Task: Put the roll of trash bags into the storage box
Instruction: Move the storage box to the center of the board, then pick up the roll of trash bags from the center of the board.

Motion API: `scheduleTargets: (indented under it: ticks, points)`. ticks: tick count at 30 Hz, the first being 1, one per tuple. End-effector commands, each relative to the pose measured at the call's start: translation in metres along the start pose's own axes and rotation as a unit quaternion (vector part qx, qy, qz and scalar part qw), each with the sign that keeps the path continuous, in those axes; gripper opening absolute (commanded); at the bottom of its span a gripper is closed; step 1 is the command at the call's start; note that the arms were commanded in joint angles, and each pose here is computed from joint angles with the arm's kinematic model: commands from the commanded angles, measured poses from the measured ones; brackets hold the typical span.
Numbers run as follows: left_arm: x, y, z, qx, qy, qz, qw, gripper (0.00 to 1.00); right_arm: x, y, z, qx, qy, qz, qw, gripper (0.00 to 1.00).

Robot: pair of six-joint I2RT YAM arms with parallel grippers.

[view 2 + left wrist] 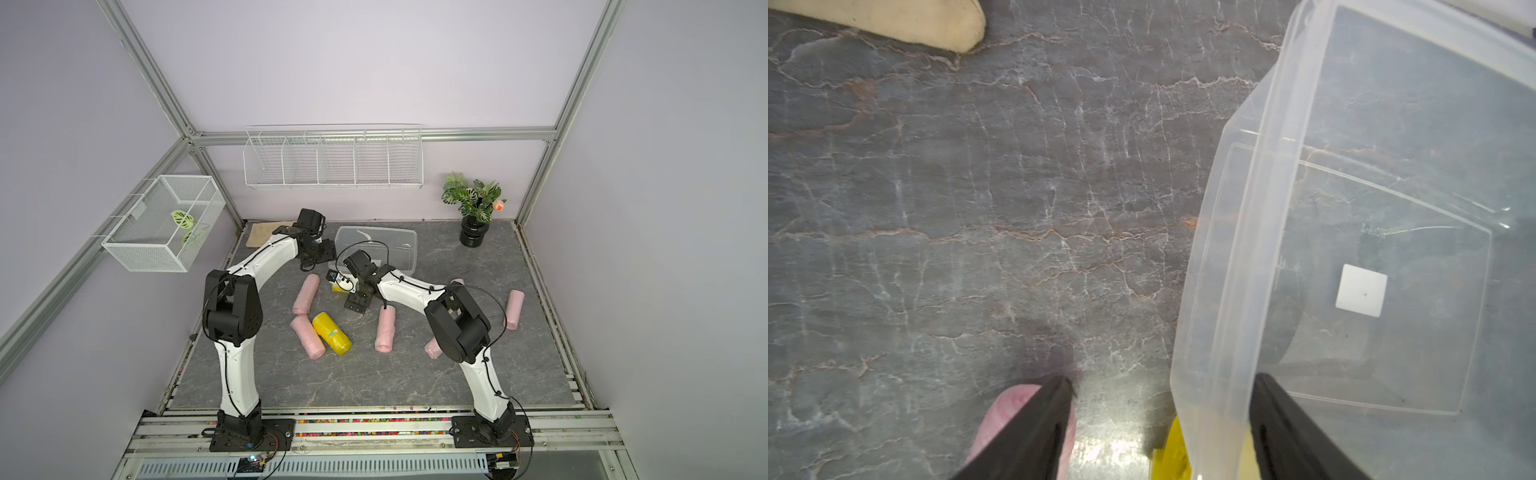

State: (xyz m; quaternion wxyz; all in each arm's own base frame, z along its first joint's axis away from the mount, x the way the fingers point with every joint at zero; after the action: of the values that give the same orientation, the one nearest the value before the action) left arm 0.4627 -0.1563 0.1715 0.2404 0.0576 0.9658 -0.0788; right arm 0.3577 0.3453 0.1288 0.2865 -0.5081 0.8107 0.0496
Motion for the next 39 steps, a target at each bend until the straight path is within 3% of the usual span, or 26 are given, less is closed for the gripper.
scheduleTargets:
  ticks: [1, 19, 34, 39]
  points:
    - [-0.002, 0.0, -0.012, 0.009, -0.012, 0.001, 1.0, 0.72, -0.005, -0.003, 0.01, 0.022, -0.004, -0.007, 1.0, 0.98]
    - [0.007, 0.008, -0.03, 0.005, -0.02, -0.006, 1.0, 0.73, 0.0, -0.007, 0.04, -0.001, 0.025, -0.004, 1.0, 0.95]
    - [0.01, 0.012, -0.032, 0.007, -0.023, -0.01, 1.0, 0.73, 0.015, -0.004, 0.034, -0.078, 0.059, 0.002, 0.995, 0.75]
    - [0.012, 0.012, -0.031, 0.01, -0.022, -0.01, 1.0, 0.73, 0.011, -0.004, 0.034, -0.085, 0.054, 0.005, 0.995, 0.76]
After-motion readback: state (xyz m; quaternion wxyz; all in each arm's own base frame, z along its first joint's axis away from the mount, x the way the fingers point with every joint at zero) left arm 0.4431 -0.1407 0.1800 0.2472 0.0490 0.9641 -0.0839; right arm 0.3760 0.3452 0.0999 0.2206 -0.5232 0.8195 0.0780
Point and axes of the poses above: each gripper's point midway between its finger pads, its own z axis out along the fingers, its own y axis along the line the jaws close on, x = y × z, the point moved 8 cm from there along -z, back along the fingers, and after that the axes turned 12 degrees about z, right-handed, at the moved point
